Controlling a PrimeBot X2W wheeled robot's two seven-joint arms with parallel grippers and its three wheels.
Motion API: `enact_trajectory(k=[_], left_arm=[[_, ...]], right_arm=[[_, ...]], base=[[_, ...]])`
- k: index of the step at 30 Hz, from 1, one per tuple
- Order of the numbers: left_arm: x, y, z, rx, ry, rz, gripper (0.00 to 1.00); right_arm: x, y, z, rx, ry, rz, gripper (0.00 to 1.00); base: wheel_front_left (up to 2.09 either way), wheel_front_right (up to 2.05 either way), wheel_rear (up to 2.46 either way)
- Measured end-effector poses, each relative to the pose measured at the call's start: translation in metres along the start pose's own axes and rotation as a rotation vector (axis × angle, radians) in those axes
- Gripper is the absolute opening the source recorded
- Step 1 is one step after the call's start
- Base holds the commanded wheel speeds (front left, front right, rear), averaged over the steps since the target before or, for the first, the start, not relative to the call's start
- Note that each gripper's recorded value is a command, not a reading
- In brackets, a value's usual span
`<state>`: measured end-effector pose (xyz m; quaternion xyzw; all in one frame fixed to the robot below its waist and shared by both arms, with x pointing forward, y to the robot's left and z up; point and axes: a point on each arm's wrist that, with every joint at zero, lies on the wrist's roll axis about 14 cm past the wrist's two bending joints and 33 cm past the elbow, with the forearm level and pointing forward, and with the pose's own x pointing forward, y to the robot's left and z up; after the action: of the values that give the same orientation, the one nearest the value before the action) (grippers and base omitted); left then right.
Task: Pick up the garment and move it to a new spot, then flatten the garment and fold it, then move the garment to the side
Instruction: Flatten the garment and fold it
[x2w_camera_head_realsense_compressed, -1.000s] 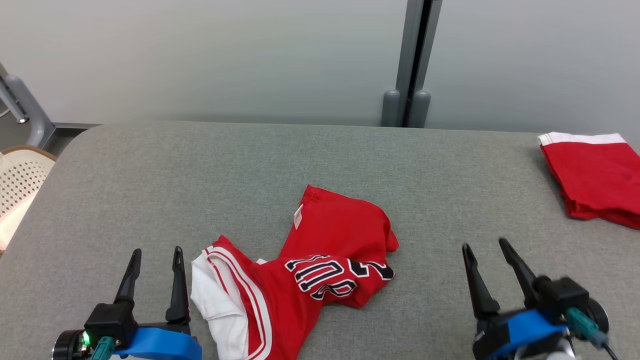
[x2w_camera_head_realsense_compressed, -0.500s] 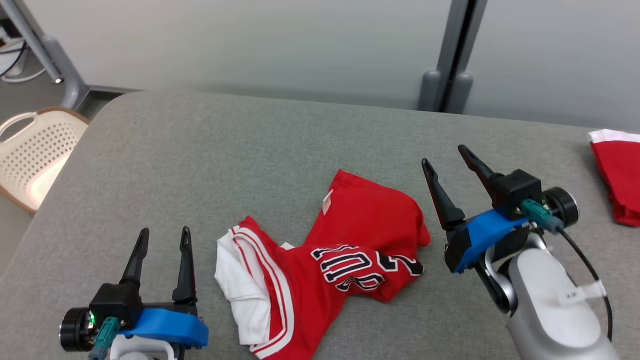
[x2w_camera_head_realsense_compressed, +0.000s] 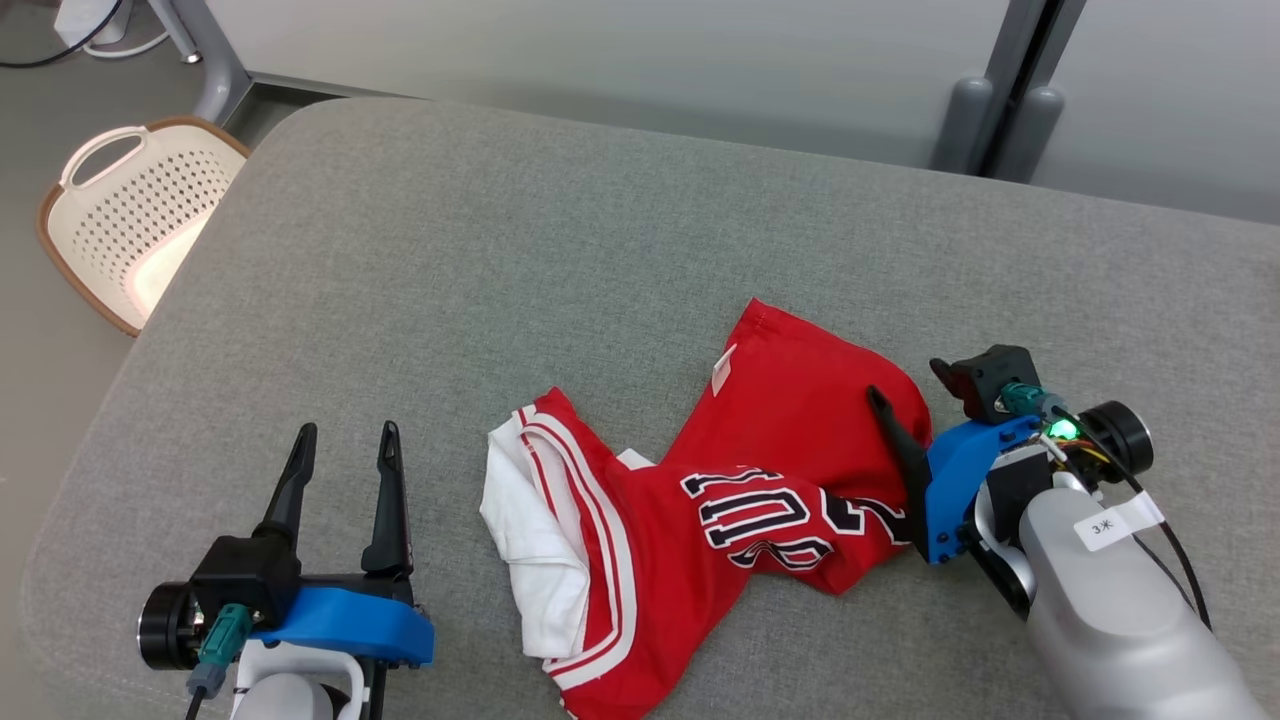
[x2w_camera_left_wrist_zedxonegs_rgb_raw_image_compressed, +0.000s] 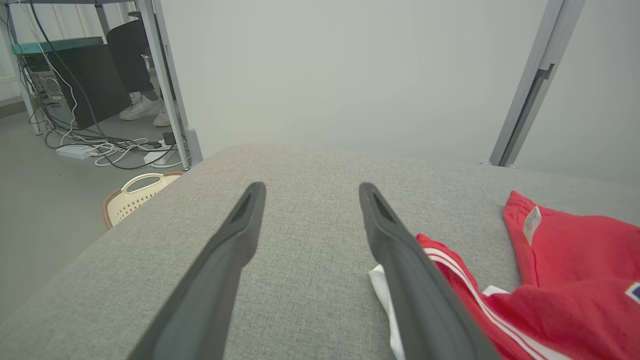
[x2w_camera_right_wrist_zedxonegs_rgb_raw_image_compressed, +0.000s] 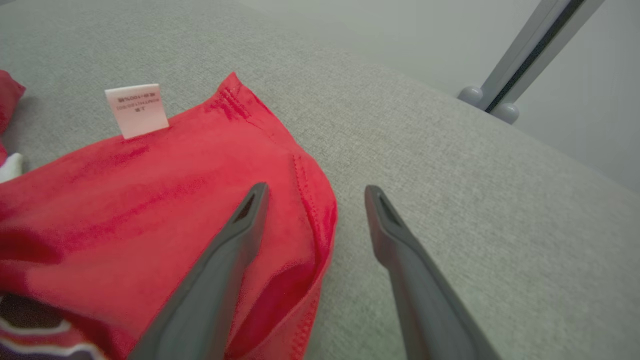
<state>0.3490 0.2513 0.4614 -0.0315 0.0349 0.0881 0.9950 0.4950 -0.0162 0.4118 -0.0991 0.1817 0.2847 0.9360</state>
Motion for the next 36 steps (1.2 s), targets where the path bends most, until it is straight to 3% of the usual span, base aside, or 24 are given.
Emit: enact_trajectory(k=[11,12,13,23,36], left_arm=[[0.005,-0.003,-0.002,0.0,0.009,-0.006,1.0],[0.006,-0.003,-0.002,-0.002,0.007,-0.007,1.0],[0.007,-0.004,-0.001,-0.005,0.005,-0.009,1.0],[0.009,-0.018,0.0,-0.017,-0.002,-0.047,1.0],[0.012,-0.061,0.006,-0.019,-0.028,-0.174,1.0]], right_arm=[[0.007,0.02,-0.033,-0.009,0.122,0.056,1.0],[0.007,0.023,-0.032,-0.001,0.113,0.063,0.27],[0.007,0.026,-0.031,0.004,0.105,0.069,0.0],[-0.009,0.008,-0.009,0.071,-0.043,0.009,0.0],[-0.109,-0.095,-0.007,0.191,-0.243,-0.315,0.0]], base=[[0.0,0.0,0.0],[0.0,0.0,0.0],[0.0,0.0,0.0],[0.0,0.0,0.0],[0.0,0.0,0.0]])
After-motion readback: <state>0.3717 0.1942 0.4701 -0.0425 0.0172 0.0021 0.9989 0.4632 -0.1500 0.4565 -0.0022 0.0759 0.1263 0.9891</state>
